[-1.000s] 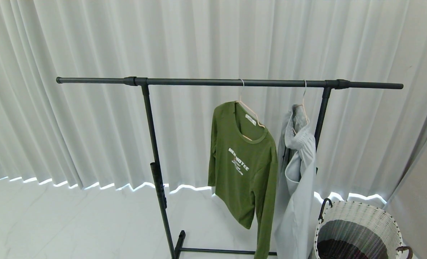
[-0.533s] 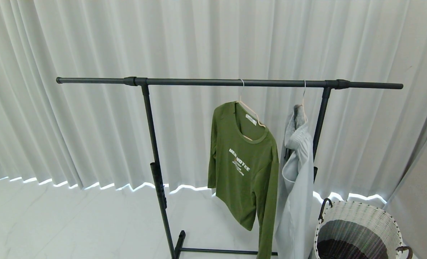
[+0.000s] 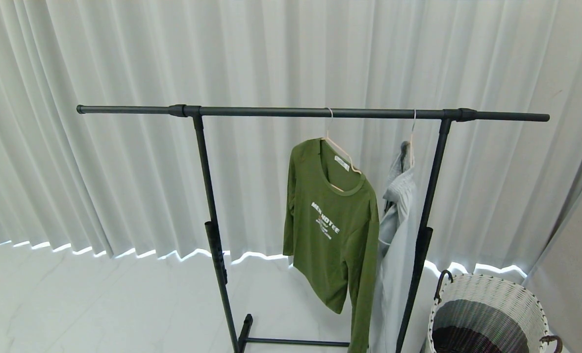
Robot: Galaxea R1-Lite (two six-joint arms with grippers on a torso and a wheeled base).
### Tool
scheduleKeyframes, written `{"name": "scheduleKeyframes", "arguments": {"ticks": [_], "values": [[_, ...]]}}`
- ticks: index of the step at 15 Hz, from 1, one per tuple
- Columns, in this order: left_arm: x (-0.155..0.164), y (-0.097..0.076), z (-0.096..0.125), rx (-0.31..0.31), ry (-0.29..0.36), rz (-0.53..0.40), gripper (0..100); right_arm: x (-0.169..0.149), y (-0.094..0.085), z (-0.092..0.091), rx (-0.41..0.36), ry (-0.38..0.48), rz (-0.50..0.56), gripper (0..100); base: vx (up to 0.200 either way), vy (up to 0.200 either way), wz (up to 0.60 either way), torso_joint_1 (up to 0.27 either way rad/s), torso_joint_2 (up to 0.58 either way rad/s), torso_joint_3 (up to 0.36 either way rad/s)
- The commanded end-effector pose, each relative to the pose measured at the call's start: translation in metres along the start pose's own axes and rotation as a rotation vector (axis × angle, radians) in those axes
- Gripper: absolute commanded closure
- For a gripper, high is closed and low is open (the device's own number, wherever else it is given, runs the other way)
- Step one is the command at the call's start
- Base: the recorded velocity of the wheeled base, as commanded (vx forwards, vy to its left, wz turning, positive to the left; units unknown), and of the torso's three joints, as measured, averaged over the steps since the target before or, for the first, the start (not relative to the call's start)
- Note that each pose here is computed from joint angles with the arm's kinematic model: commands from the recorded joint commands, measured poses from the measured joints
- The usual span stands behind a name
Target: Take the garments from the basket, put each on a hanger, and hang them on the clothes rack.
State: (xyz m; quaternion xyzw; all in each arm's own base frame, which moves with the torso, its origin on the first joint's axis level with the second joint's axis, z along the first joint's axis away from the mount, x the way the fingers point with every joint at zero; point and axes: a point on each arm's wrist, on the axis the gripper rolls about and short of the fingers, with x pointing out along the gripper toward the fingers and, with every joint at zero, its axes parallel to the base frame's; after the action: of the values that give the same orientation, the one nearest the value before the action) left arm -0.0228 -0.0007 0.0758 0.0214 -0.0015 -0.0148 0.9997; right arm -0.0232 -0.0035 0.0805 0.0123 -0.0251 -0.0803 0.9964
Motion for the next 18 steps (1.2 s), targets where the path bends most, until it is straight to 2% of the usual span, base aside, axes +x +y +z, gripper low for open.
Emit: {"name": "scheduleKeyframes", "arguments": {"ticks": [1,7,10,13,15,16,18], "values": [[0.0000,0.0000,0.0000,0.000,-0.001,0.000,0,0.0001,0.0000,0.0001,-0.001,0.001,0.000,0,0.000,0.000,0.00,0.000,0.00,0.000],[0.0000,0.0000,0.0000,0.000,-0.001,0.000,0,0.0001,0.0000,0.0001,-0.003,0.001,0.000,0,0.000,0.000,0.00,0.000,0.00,0.000],[0.0000,0.0000,0.0000,0.000,-0.001,0.000,0,0.0000,0.0000,0.0000,0.047,0.000,0.000,0,0.000,0.000,0.00,0.000,0.00,0.000],[0.0000,0.0000,0.0000,0.000,-0.001,0.000,0,0.0001,0.0001,0.0001,0.036,0.001,0.003,0,0.000,0.000,0.00,0.000,0.00,0.000],[0.0000,0.0000,0.0000,0.000,-0.001,0.000,0,-0.0001,0.0022,-0.0042,-0.042,0.043,0.100,0,0.000,0.000,0.00,0.000,0.00,0.000],[0.0000,0.0000,0.0000,0.000,-0.001,0.000,0,-0.0002,0.0026,-0.0049,-0.044,0.049,0.121,0,0.000,0.000,0.00,0.000,0.00,0.000],[0.0000,0.0000,0.0000,0.000,-0.001,-0.001,0,-0.0001,0.0024,-0.0049,0.008,0.052,0.115,0,0.000,0.000,0.00,0.000,0.00,0.000]]}}
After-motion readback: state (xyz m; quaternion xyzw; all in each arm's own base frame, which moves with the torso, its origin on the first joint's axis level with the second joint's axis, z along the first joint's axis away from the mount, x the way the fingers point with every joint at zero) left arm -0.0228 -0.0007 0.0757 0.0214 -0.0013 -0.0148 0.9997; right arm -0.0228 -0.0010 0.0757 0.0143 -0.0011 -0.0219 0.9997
